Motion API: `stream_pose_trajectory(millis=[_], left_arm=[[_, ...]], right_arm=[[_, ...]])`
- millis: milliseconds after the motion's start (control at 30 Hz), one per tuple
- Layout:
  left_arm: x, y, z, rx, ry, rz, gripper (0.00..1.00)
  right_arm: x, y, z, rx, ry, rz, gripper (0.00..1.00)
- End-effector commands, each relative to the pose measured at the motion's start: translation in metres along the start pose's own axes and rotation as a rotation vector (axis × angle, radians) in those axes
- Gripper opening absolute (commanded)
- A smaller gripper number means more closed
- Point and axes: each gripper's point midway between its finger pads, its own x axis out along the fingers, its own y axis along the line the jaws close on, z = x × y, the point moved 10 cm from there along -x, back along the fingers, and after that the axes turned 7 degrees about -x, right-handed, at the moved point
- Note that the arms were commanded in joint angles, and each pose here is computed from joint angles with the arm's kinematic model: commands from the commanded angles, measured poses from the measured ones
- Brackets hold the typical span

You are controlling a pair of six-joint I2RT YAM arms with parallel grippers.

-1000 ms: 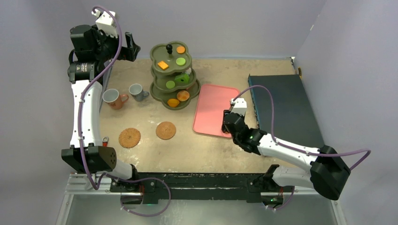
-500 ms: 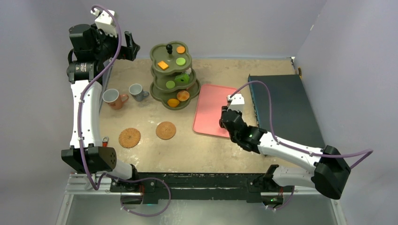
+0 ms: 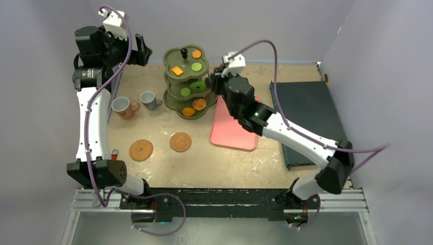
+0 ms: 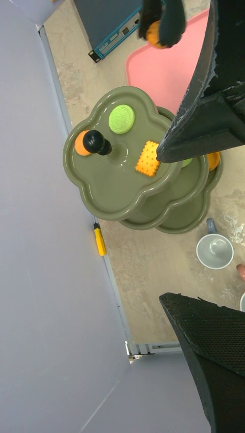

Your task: Serve the afternoon tea

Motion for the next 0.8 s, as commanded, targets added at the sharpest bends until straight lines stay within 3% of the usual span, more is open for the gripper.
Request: stream_pose_trajectory(millis=[0,100,267,533,767], left_arm=[[-0.010,-0.002,0.013,0.010,-0.043,0.006,0.99],[-0.011,-0.003,0.015,0.009,-0.048,0.010,0.99],[-0.012,-0.002,0.016,0.014,-0.047,0.020,0.99],[-0.012,-0.001,0.014,0.007,-0.040,0.023,0.99],[-0.014,-0.001,0.014,0.005,-0.039,0.024,0.99]], right_arm=[[0.027,0.032,0.066,-0.024,-0.194,0.130,0.37],[0.048,0.051,0.095,-0.010,-0.258,0.164,0.37],[0.074,0.079,0.107,0.009,-0.296,0.252,0.38],[0.102,0.106,0.102,0.011,-0.346,0.328,0.39],[0.131,0.117,0.085,-0.075,-0.364,0.286,0.40]])
